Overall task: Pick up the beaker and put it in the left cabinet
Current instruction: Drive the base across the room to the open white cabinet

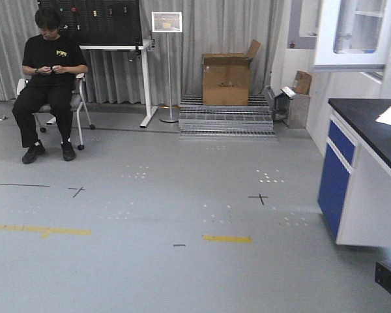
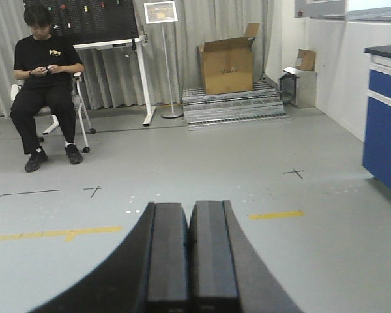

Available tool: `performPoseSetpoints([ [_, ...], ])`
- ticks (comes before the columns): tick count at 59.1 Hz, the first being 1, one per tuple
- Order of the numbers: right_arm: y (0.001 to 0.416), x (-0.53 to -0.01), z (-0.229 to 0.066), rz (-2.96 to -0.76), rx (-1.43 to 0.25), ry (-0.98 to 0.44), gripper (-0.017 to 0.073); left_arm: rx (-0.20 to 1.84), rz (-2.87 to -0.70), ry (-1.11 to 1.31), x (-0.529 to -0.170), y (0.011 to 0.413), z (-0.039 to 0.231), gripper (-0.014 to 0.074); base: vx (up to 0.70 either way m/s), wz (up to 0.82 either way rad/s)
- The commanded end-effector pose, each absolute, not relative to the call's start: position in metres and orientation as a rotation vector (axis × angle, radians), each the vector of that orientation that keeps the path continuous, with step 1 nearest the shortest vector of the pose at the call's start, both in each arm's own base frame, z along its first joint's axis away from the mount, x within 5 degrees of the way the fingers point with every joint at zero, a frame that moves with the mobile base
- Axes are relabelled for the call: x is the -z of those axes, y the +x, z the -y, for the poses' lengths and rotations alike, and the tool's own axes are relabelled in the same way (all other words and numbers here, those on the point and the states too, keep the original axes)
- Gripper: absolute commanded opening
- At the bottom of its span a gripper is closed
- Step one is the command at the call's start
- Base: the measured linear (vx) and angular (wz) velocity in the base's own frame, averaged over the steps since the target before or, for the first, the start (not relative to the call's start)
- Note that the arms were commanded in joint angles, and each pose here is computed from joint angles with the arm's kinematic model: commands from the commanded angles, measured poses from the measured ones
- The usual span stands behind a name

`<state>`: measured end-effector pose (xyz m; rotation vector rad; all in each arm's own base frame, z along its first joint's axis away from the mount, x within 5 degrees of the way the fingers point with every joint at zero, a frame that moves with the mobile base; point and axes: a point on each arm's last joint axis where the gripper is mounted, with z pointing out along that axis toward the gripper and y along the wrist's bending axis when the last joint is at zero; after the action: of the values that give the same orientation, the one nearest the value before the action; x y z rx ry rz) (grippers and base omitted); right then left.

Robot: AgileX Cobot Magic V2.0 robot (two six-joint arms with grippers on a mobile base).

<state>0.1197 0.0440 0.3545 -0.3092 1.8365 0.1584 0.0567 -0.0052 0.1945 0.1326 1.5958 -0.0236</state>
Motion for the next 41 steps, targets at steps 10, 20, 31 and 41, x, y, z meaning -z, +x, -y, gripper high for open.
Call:
performPoseSetpoints([
  [10,0.1197,-0.3707,-0.0459,-1.73,-0.174,-0.328,-0.0003,0.041,-1.503,0.132,-0.1986,0.0557,0.0063,-0.0008,0.7,0.15],
  [20,0.1197,-0.3707,-0.0459,-1.73,-0.174,-0.328,-0.0003,0.041,-1.503,0.132,-0.1986,0.0557,0.0063,-0.0008,0.71,0.11],
  [31,0.1197,-0.3706,-0.0459,-1.731,-0.175,-0.327,-0.0003,0.041,-1.503,0.132,-0.1986,0.0557,0.0063,-0.0008,0.72,0.04],
  [41,0.1197,-0.3706,-0.0459,-1.732,-0.174,-0.327,-0.0003,0.041,-1.503,0.132,-0.1986,0.0557,0.0063,-0.0008,0.72,-0.03],
])
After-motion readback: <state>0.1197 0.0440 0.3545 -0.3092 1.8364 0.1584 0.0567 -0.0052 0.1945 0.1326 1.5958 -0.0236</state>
